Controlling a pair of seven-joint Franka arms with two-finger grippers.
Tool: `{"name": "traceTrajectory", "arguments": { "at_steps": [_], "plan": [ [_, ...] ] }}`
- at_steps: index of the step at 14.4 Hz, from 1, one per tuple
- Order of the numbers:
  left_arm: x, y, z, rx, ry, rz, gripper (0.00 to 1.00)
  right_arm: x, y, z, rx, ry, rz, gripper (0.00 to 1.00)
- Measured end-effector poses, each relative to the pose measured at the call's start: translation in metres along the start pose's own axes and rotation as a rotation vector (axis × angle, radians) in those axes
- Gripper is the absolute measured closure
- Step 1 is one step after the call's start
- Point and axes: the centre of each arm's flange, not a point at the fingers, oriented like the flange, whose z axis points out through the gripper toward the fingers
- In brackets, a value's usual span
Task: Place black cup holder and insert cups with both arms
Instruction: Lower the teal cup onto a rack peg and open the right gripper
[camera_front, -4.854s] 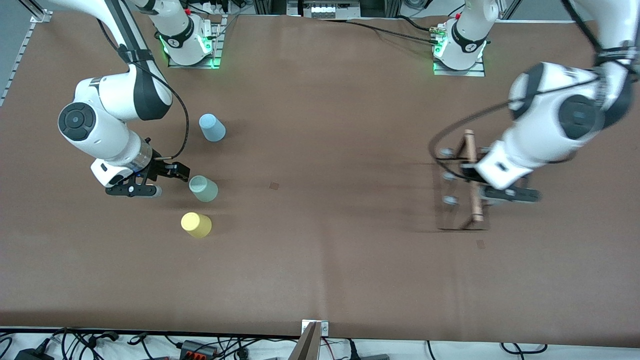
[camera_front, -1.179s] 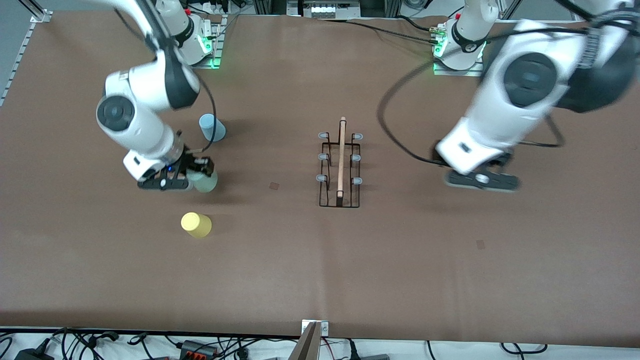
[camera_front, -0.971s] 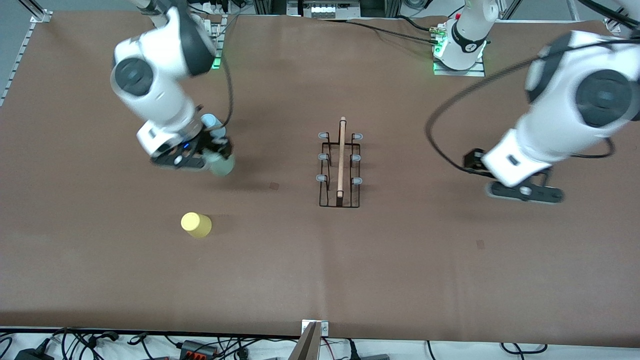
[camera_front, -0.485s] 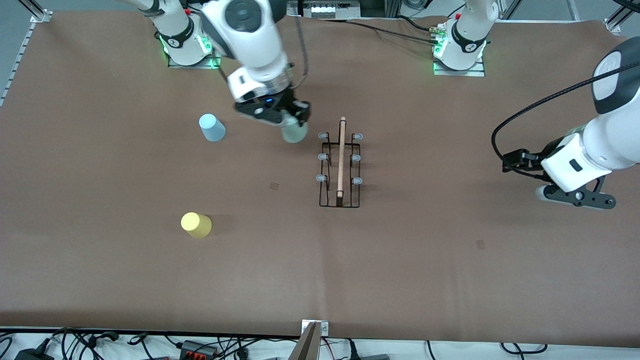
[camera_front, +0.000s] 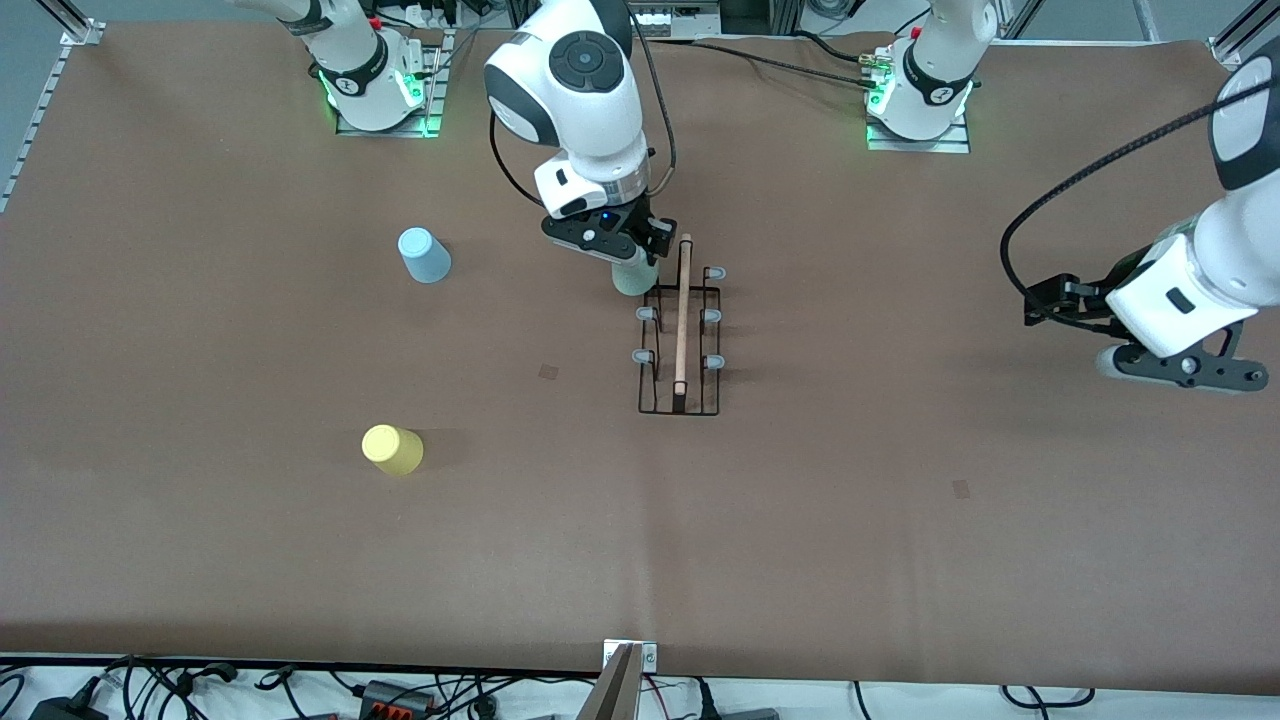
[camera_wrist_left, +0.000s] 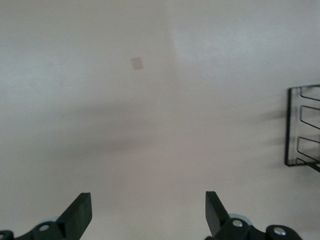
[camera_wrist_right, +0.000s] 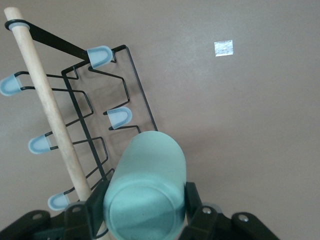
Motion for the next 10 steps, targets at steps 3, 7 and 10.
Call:
{"name": "traceTrajectory", "arguments": {
  "at_steps": [3,7,10],
  "plan": [
    [-0.019,-0.018,-0.007,-0.021,0.122,-0.088,0.00,-0.009,-0.003,0.003,-0.003,-0.004,-0.015,0.34],
    [-0.059,-0.031,-0.010,-0.031,0.188,-0.124,0.00,-0.024,-0.009,0.011,-0.004,-0.011,-0.037,0.34],
    [-0.074,-0.018,-0.012,-0.024,0.192,-0.089,0.00,-0.022,-0.010,0.025,-0.002,-0.004,-0.047,0.34]
  ]
}}
